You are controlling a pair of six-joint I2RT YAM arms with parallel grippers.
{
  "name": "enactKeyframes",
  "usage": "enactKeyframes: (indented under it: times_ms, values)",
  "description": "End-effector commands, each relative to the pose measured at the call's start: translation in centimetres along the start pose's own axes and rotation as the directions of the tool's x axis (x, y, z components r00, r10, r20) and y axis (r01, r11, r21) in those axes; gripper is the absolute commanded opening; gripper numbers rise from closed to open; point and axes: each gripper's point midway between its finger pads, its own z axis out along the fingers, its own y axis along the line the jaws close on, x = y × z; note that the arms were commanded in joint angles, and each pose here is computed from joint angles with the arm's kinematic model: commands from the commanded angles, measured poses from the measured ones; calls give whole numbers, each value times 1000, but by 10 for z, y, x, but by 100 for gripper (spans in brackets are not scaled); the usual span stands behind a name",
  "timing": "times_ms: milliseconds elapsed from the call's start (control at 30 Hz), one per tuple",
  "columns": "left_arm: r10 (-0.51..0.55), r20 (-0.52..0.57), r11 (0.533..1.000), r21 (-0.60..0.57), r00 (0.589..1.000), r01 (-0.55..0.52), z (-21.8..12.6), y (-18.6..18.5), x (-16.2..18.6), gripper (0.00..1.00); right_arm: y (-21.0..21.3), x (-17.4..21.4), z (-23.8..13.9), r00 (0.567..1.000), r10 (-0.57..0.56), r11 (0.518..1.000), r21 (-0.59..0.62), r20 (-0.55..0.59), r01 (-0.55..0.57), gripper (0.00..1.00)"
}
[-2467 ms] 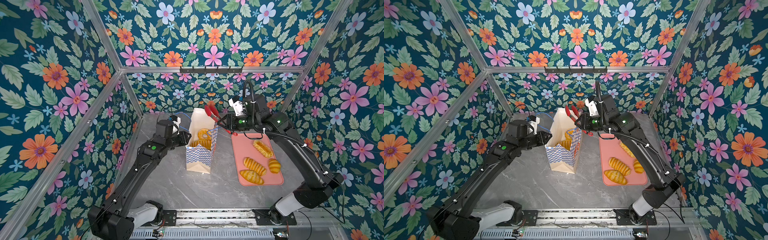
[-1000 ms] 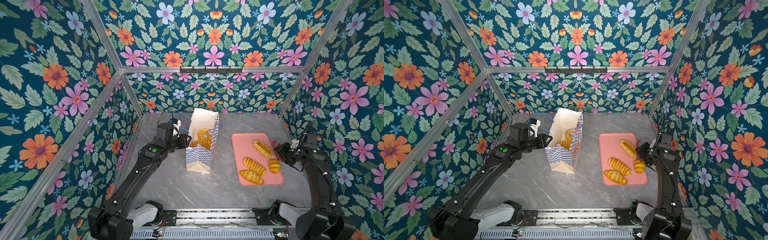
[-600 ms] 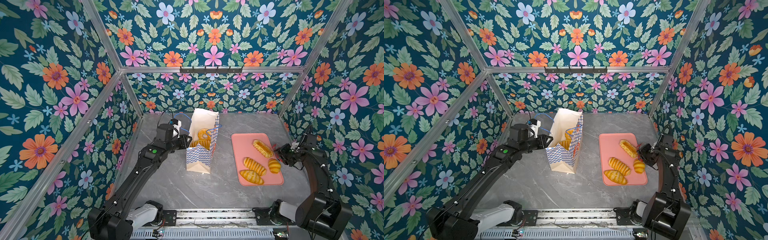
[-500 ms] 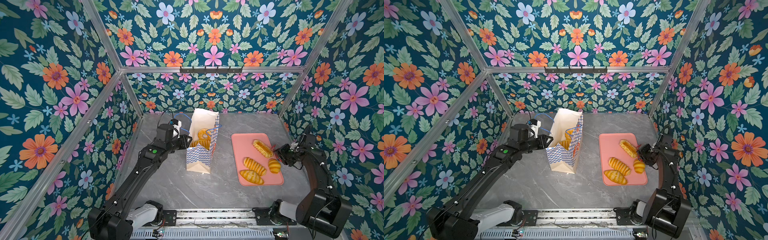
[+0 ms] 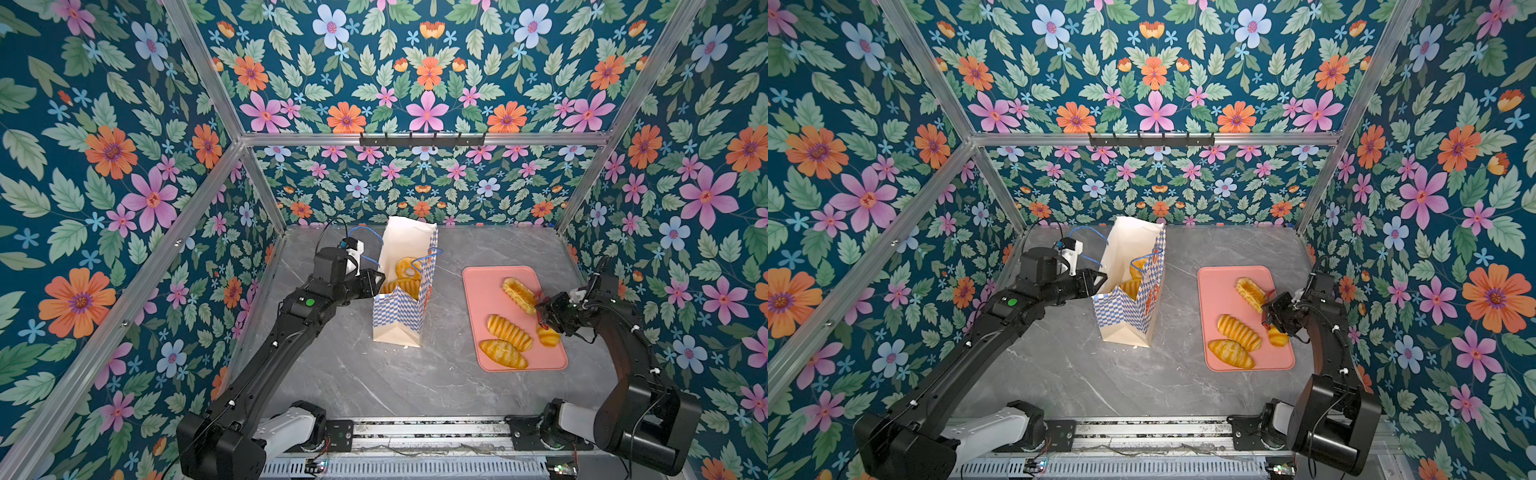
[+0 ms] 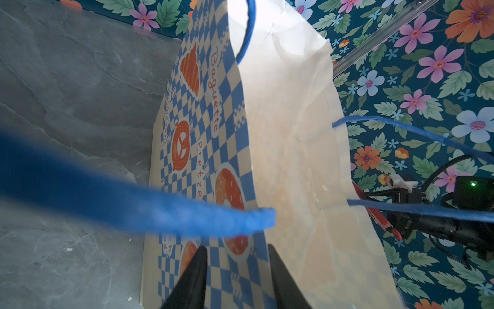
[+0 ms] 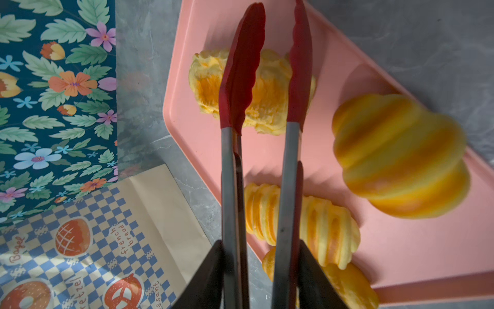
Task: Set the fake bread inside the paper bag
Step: 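Lower the tongs and close them on the long crinkled yellow bread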
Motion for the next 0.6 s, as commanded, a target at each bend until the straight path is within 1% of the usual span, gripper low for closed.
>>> enactKeyframes:
  times_ms: [0, 167, 300, 567]
  values:
    - [18, 18, 1000, -2, 1000, -18, -3, -1, -5, 38, 21, 8, 1, 1000, -17, 998, -64, -14, 16, 42]
    - [14, 20, 1000, -4, 1000, -14, -4, -1, -5, 38, 40, 24, 4, 998, -41, 994, -104, -44, 36, 41]
    - [13, 20, 1000, -3, 1000, -12, -4, -2, -5, 38, 46, 33, 3, 996, -63, 992, -110, -66, 55, 42]
    - [10, 15, 1000, -1, 1000, -10, -3, -2, -6, 38, 34, 25, -11, 987, -159, 987, 4, -4, 159, 42]
